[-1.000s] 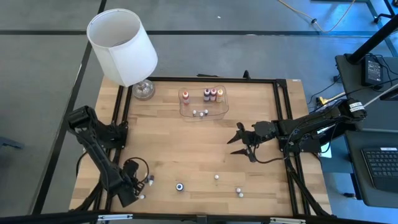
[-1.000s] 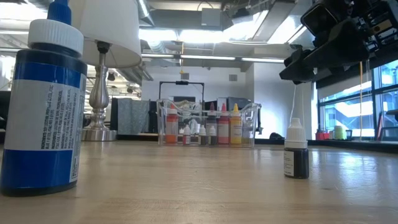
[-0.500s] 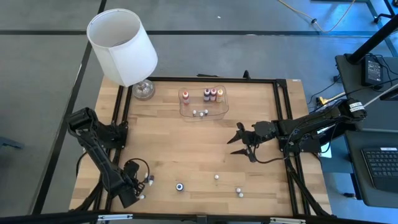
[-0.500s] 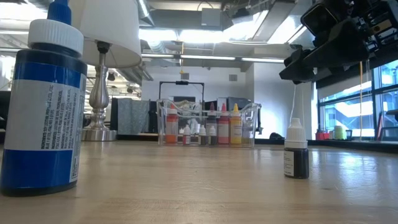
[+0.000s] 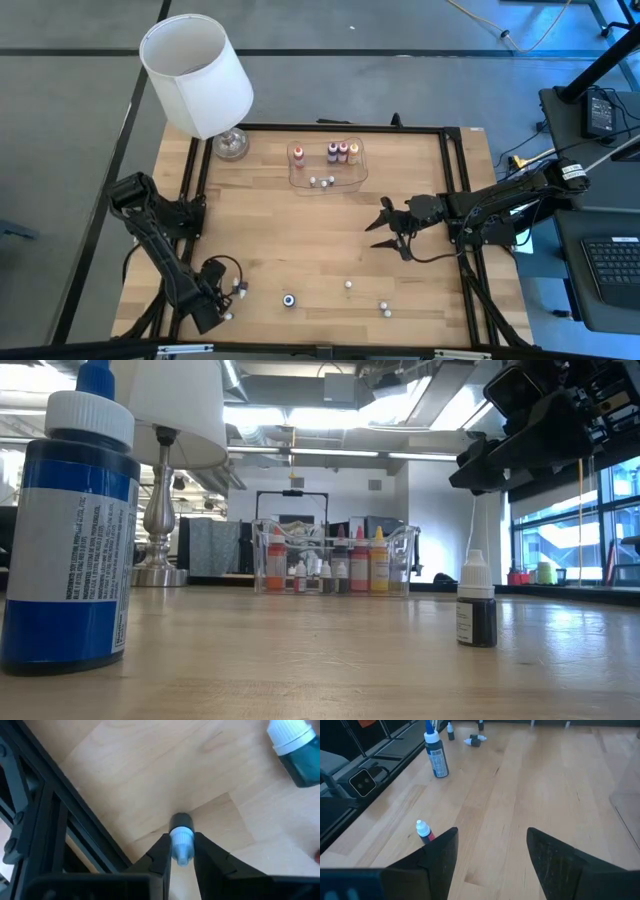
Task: Pick & Place food coloring
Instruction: Put the left small blue food coloring bottle into the transparent bin
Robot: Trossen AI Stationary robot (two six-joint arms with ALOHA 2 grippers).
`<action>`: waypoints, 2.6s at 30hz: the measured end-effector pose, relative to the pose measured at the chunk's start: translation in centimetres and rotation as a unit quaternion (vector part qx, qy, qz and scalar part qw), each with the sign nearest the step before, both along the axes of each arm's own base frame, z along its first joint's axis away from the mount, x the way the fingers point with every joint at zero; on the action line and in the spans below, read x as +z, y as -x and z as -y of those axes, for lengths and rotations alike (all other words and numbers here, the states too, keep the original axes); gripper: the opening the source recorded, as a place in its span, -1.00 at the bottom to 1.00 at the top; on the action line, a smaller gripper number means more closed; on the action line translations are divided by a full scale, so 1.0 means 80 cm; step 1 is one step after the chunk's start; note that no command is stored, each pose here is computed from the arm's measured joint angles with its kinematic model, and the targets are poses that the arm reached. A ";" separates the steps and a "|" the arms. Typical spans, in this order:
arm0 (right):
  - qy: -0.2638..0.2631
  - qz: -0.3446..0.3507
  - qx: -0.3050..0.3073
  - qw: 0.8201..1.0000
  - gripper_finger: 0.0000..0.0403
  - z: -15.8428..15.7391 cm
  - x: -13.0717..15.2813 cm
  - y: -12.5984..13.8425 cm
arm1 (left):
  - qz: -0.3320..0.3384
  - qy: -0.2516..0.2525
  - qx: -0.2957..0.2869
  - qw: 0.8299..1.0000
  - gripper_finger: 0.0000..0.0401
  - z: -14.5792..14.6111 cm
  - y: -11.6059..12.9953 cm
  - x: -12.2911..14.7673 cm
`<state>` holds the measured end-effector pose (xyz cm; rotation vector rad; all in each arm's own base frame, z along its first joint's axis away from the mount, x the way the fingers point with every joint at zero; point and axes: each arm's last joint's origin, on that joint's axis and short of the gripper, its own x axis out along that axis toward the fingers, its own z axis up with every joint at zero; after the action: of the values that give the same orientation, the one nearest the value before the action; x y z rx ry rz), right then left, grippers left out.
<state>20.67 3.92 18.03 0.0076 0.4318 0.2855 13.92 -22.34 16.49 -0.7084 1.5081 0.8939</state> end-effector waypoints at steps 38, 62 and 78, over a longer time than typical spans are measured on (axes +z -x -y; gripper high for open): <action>0.087 -0.043 0.042 0.994 0.18 0.001 -0.013 0.007 | 0.257 -0.124 -0.310 0.907 -0.72 -0.361 -0.279 0.152; 0.057 -0.068 0.024 0.996 0.18 0.002 -0.016 0.009 | 0.055 -0.064 -0.244 0.966 -0.71 -0.436 -0.301 0.105; 0.059 -0.069 0.025 0.996 0.18 0.002 -0.016 0.009 | 0.033 -0.017 -0.240 0.970 -0.71 -0.441 -0.317 0.057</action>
<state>19.95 3.74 16.73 -0.1005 0.5860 0.3093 39.25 12.98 21.08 -0.3182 1.5102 0.5217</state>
